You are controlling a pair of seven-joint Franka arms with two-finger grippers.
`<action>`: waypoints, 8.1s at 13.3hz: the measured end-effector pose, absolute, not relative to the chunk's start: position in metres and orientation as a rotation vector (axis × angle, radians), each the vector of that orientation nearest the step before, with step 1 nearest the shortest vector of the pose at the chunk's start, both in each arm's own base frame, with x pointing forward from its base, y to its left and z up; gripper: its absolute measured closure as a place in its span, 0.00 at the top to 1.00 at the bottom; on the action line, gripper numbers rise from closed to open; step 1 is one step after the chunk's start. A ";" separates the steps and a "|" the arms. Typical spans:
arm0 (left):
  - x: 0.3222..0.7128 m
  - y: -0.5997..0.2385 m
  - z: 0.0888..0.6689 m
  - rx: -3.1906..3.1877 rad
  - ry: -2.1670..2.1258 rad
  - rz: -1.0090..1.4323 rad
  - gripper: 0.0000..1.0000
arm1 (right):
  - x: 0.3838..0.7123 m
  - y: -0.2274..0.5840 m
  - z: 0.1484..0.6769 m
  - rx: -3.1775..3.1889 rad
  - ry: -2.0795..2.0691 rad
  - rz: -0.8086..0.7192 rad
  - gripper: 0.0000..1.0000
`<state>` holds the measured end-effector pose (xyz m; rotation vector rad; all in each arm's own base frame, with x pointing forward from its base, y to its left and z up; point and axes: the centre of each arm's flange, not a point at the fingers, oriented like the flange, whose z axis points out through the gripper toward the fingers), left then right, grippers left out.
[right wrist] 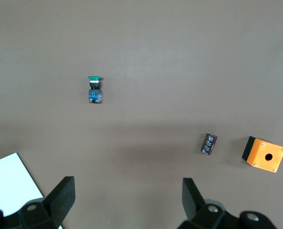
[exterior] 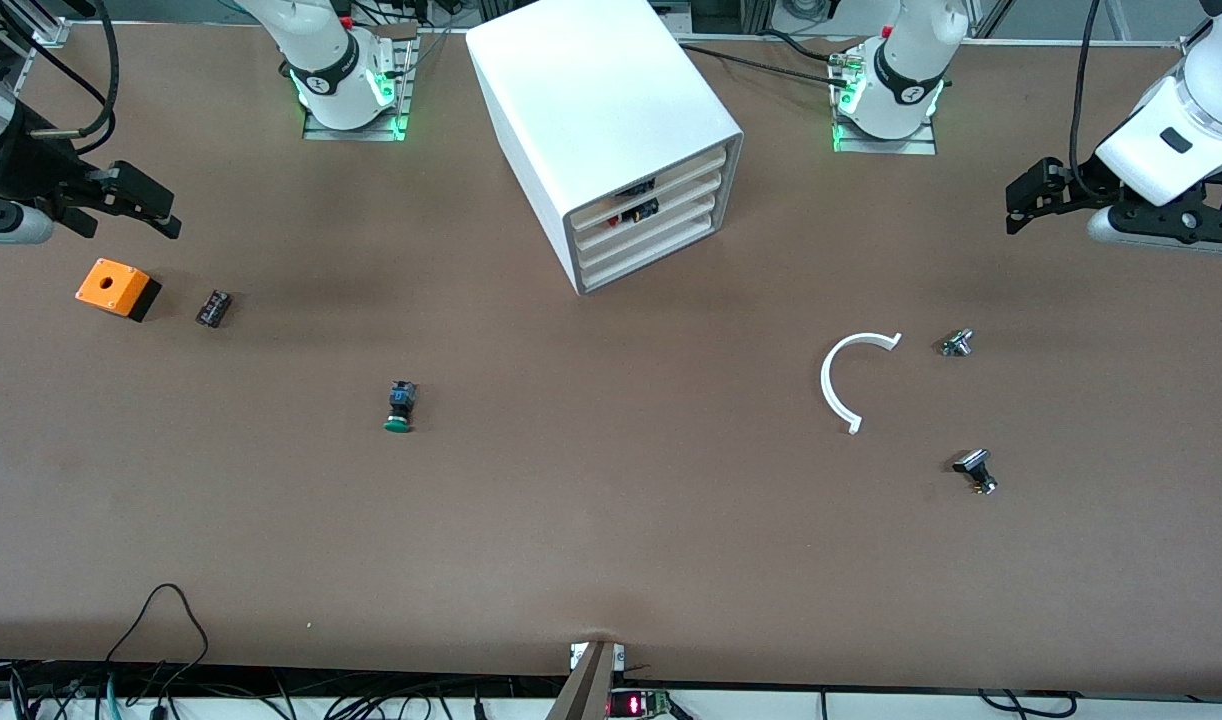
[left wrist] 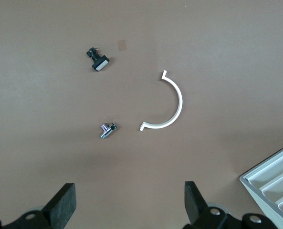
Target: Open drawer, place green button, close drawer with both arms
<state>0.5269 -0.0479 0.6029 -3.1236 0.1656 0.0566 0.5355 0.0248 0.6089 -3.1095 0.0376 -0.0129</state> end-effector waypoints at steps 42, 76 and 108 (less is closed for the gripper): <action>0.561 -0.232 0.361 -3.751 1.039 1.051 1.00 | 0.588 0.186 0.186 -3.040 -0.154 -0.219 0.96; 0.420 -0.300 0.135 -4.133 1.176 0.771 0.15 | 0.651 0.330 0.405 -2.848 1.099 0.177 0.33; 0.642 -0.228 0.394 -3.444 0.330 0.871 1.00 | 0.456 0.627 0.277 -2.642 1.457 0.026 0.59</action>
